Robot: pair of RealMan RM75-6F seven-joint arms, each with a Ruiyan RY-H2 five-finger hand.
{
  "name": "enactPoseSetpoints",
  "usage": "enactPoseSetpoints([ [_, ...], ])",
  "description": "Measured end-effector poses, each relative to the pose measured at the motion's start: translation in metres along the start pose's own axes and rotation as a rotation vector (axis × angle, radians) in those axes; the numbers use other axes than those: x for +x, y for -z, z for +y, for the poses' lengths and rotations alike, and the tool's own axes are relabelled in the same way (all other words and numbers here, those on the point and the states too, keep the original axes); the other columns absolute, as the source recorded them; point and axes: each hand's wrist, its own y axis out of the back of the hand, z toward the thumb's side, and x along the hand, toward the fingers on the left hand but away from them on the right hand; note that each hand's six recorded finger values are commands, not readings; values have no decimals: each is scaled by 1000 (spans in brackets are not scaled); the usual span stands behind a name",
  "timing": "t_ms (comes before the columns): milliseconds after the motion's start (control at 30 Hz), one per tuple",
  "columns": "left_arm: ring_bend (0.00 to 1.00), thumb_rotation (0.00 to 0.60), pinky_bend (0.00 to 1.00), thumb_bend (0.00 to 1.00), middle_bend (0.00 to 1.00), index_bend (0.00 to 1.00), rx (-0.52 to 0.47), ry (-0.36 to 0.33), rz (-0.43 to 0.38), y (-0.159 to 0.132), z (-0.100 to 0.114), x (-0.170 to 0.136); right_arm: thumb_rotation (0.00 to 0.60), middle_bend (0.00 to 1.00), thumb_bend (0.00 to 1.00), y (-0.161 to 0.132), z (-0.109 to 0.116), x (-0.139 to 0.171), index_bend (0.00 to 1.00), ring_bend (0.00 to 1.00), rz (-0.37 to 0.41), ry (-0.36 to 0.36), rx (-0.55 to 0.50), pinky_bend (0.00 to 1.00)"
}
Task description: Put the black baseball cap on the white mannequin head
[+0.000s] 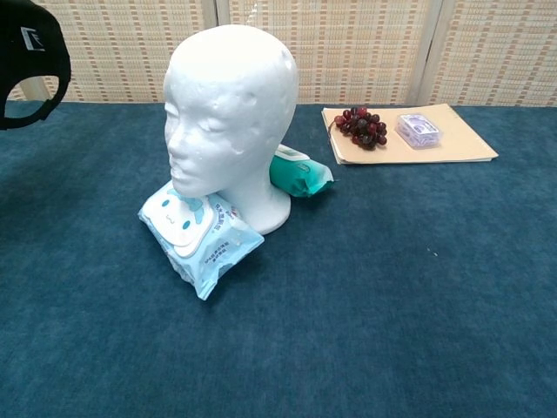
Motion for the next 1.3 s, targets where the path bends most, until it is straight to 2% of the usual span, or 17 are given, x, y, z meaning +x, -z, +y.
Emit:
enactPoseSetpoints([
  [233, 522, 600, 585, 374, 739, 829, -30, -39, -43, -19, 3, 16, 600, 325, 39, 0, 1, 0, 353, 255, -1, 2, -2, 433],
  [667, 522, 600, 585, 375, 739, 829, -79, -111, -156, -73, 9, 53, 600, 325, 39, 3, 5, 1, 353, 255, -5, 13, -12, 433],
  [1300, 522, 600, 585, 382, 739, 828, -154, -149, -300, -150, -5, 78, 600, 325, 38, 10, 11, 1, 353, 255, -21, 30, -30, 433],
])
